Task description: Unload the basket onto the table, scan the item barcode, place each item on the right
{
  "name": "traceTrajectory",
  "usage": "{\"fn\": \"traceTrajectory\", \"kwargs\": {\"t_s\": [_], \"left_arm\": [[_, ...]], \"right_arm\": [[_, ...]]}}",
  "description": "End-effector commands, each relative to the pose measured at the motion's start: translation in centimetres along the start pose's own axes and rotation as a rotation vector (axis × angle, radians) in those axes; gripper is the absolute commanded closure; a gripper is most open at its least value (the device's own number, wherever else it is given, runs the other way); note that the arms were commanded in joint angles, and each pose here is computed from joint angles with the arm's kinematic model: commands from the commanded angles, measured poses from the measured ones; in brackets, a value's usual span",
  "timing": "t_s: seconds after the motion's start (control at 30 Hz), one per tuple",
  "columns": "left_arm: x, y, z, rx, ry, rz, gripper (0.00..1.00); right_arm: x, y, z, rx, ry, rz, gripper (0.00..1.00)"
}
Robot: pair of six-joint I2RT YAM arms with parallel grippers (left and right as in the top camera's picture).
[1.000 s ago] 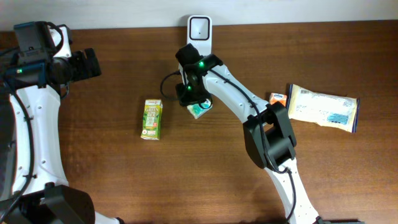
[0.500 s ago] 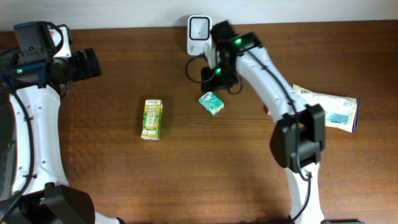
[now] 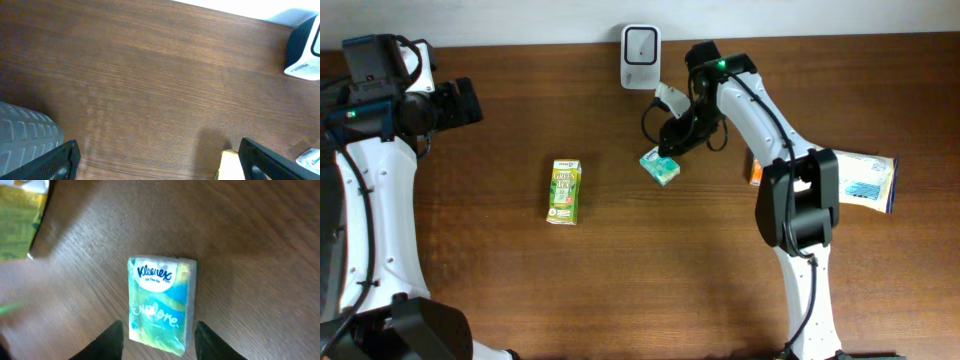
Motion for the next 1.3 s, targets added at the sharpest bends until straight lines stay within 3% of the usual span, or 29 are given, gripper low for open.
{"fn": "traceTrajectory", "kwargs": {"t_s": [0.0,0.23,0.27,0.33,0.6,0.67,0.77,0.87,1.03,1.17,1.27], "left_arm": [[0.3,0.4,-0.4,-0.016,0.010,-0.009,0.01],[0.3,0.4,-0.4,-0.016,0.010,-0.009,0.01],[0.4,0.4,-0.4,-0.015,0.011,-0.010,0.01],[0.4,0.4,-0.4,-0.015,0.011,-0.010,0.01],[0.3,0.4,-0.4,-0.015,0.010,-0.010,0.01],[0.4,0.4,-0.4,-0.015,0.011,-0.010,0.01],[0.3,0.4,-0.4,-0.015,0.010,-0.010,0.01],[0.3,0.4,-0.4,-0.016,0.010,-0.009,0.01],[0.3,0.4,-0.4,-0.015,0.010,-0.009,0.01],[0.5,0.4,-0.4,-0.015,0.012,-0.012,0.01],[0.5,0.4,-0.4,-0.015,0.012,-0.012,0.01]], "right_arm": [[-0.8,-0.8,2.5,0.050,0.087,-0.011,0.52],[-2.1,-1.9,2.7,0.086,0.137,0.043,0.53],[-1.6,-2.2,2.4,0.096,0.191,0.070,0.60],[-1.5,-2.2,2.4,0.096,0.194,0.070,0.63],[-2.1,-3.2,4.2,0.116,0.207,0.084,0.64],[-2.4,-3.9,4.8,0.137,0.212,0.100,0.71],[-2.4,-4.2,5.0,0.149,0.212,0.141,0.93],[-2.0,-4.2,4.8,0.155,0.236,0.215,0.96],[2.8,-2.9,0.4,0.123,0.516,0.252,0.96],[7.8,-0.4,-6.8,-0.029,0.780,0.174,0.96],[8.7,0.8,-9.6,-0.116,0.874,0.137,0.96]]}}
Point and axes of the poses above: each gripper's point midway between its finger pads, its own z axis out along the fingers, its own x axis along the line the jaws close on, y = z × x, the point moved 5 cm from there along -z, back along the fingers, and after that the axes turned 12 degrees about z, right-handed, at the moved point
